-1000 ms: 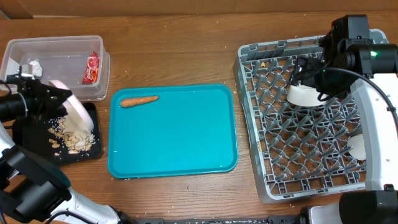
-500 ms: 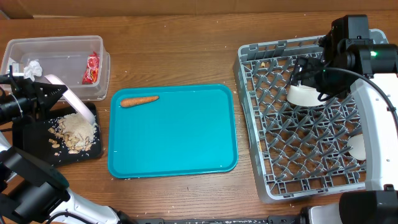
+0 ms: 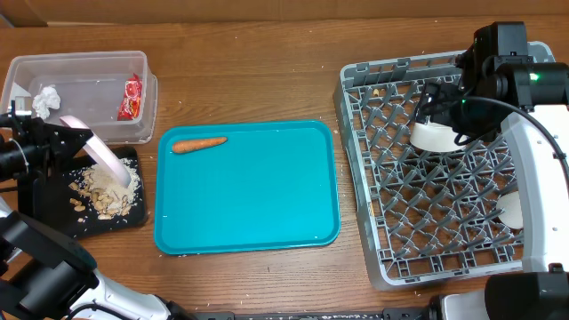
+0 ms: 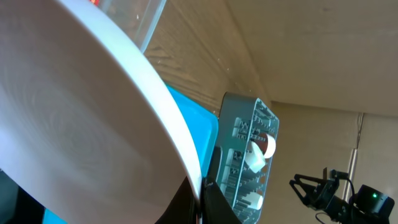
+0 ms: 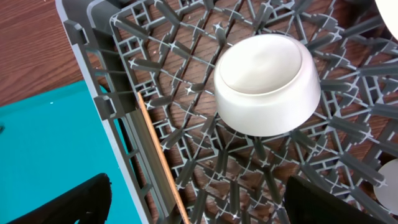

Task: Sort waste into correct bins and load items into the dishwasher
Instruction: 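Tilt the plate with the left gripper to dump rice and shells, then set the empty plate back on the teal tray and release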

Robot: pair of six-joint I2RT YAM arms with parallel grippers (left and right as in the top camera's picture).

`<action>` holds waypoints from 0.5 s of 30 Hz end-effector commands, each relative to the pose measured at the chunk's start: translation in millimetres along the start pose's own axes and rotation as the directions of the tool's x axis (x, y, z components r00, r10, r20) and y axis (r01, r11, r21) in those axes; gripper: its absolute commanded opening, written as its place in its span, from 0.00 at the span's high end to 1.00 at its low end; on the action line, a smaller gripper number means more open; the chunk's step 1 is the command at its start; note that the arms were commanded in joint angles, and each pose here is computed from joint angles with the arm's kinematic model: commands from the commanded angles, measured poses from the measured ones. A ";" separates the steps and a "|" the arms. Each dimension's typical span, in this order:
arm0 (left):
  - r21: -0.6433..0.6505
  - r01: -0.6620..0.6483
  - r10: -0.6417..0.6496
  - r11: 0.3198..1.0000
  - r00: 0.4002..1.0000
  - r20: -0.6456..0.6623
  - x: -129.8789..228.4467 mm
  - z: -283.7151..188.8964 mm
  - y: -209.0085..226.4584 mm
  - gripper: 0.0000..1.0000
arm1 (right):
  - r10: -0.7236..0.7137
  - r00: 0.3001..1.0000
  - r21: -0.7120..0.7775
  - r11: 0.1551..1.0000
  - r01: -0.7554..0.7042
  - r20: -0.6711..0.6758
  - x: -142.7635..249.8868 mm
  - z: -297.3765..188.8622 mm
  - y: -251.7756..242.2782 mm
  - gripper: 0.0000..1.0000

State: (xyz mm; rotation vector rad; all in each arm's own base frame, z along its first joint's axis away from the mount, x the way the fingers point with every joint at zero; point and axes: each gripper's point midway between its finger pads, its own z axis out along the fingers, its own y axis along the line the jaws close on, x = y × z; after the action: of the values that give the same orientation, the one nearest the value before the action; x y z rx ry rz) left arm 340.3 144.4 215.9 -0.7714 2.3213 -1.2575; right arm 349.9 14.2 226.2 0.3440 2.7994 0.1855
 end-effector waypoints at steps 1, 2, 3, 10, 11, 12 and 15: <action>-0.007 -0.008 0.008 1.000 1.000 0.006 3.7 -6.5 -8.2 0.96 | -0.011 1.000 0.015 1.000 0.011 0.006 -1.4 -0.3 0.0 0.09; -0.005 -0.001 0.001 1.000 1.000 -0.003 6.6 -6.3 -9.7 0.96 | -0.011 1.000 0.018 1.000 0.011 0.006 -1.2 -0.3 -0.5 0.09; -0.002 -0.009 0.009 1.000 1.000 -0.018 10.8 -5.0 -12.0 0.96 | -0.010 1.000 0.020 1.000 0.010 0.006 -1.3 -0.3 -0.9 0.09; 0.020 -0.147 0.148 0.989 0.973 -0.174 52.1 26.7 -53.1 0.96 | -0.011 1.000 0.018 1.000 0.011 0.019 -4.5 -0.3 -0.3 0.09; 0.015 -0.192 0.190 0.981 0.955 -0.230 66.7 41.8 -67.2 0.96 | -0.011 1.000 0.018 1.000 0.011 0.020 -4.8 -0.3 -0.2 0.09; 0.006 -0.208 0.202 0.978 0.945 -0.258 73.4 49.2 -71.9 0.96 | -0.011 1.000 0.018 1.000 0.011 0.020 -4.8 -0.3 -0.2 0.09; -0.083 -0.267 0.222 0.960 0.908 -0.357 94.5 78.7 -78.0 0.96 | -0.012 1.000 0.018 1.000 0.011 0.020 -4.7 -0.3 -0.2 0.09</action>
State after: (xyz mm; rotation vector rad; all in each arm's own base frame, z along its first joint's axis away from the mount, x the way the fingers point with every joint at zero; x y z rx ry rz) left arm 336.6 38.7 229.8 -0.4434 2.5645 -1.3474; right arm 351.6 12.1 226.6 0.3454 2.7918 0.1701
